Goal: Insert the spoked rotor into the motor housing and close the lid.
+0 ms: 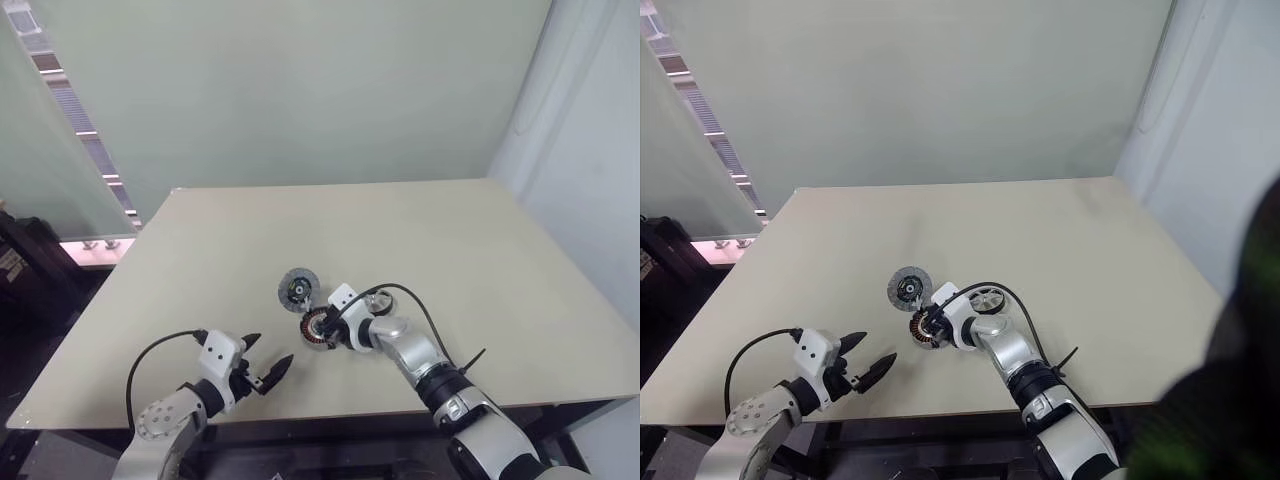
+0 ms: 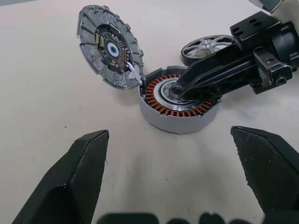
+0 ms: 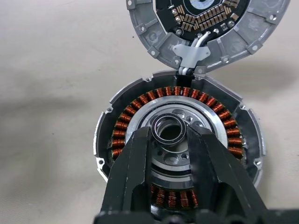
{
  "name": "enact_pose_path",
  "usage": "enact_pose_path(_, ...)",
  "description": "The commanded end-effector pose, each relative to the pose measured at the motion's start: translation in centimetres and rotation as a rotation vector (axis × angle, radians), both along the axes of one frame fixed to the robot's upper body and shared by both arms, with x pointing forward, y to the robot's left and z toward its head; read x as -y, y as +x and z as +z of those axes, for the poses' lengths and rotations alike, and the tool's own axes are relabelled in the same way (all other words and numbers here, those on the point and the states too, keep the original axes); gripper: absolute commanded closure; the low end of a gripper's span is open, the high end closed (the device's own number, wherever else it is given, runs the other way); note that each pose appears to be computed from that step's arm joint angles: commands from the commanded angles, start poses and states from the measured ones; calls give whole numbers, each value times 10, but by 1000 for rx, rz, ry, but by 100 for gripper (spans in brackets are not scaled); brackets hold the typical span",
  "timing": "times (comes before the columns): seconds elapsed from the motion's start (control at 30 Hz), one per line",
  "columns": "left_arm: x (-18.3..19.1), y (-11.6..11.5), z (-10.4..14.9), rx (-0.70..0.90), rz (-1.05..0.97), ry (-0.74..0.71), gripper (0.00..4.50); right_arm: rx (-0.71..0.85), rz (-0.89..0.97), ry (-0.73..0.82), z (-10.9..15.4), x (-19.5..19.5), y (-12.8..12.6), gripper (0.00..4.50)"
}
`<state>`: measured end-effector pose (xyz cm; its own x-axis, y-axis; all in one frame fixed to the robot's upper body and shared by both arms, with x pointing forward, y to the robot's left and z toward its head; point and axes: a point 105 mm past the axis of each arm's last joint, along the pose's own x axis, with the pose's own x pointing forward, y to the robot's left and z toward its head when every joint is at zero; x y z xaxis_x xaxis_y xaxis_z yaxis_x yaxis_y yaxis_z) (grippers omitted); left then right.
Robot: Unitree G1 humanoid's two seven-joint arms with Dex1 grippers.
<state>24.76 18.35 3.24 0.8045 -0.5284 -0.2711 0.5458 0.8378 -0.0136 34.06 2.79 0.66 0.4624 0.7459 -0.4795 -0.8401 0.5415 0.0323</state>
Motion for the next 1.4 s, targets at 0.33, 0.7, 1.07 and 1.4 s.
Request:
enact_pose_path(0.33, 0, 6, 13, 56, -10, 0, 0, 34, -12, -8, 7, 5, 7, 370)
enact_pose_path(0.7, 1, 5, 14, 56, -10, -1, 0, 21, -21, -15, 5, 5, 6, 370)
enact_pose_path(1.07, 2, 5, 14, 56, -13, -1, 0, 7, -23, 57, 18, 0, 4, 97)
enact_pose_path(1.4, 3, 7, 15, 59, -19, 0, 0, 56, -28, 136, 40, -5, 4, 208)
